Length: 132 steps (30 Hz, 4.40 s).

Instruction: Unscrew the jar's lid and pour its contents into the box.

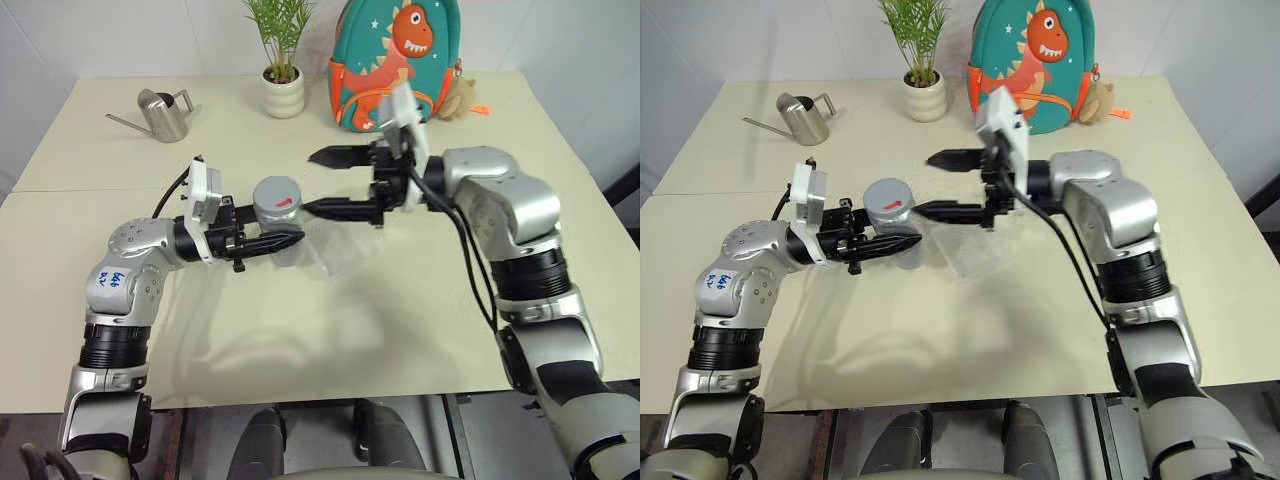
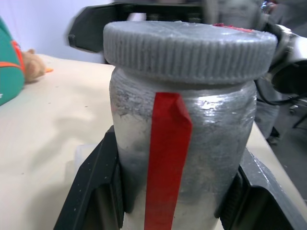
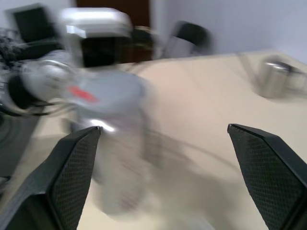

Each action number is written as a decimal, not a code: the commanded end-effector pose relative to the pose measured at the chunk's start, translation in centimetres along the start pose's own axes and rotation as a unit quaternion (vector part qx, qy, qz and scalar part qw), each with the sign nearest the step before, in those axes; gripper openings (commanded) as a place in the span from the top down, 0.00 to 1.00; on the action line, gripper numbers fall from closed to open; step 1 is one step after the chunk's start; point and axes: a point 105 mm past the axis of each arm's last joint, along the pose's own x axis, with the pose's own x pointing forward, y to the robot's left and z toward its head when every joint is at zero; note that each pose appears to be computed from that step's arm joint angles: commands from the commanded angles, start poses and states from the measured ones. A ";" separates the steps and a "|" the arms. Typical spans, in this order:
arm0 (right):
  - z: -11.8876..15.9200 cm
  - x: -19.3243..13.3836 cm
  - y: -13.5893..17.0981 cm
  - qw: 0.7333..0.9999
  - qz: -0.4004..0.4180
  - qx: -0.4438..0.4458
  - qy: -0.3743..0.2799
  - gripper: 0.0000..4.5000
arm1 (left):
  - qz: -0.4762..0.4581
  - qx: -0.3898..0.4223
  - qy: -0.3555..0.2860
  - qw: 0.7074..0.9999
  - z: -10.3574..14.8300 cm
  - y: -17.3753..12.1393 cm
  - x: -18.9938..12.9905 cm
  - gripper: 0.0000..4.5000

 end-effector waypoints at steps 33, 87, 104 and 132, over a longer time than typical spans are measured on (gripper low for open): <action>1.8 5.6 2.9 0.999 0.034 -0.012 -0.033 0.01 | -0.001 0.025 0.009 1.000 0.2 0.2 0.3 0.57; 1.2 4.9 3.1 0.999 0.039 -0.004 -0.005 0.01 | 0.008 0.022 0.014 1.000 -0.1 0.1 -0.2 0.57; 0.9 3.5 2.8 0.999 0.044 0.004 -0.006 0.01 | 0.010 0.023 0.016 1.000 0.0 0.0 -0.4 0.57; 1.7 4.8 4.3 0.994 0.103 0.009 -0.024 0.01 | 0.018 0.025 0.018 0.999 0.1 -0.2 -0.8 0.57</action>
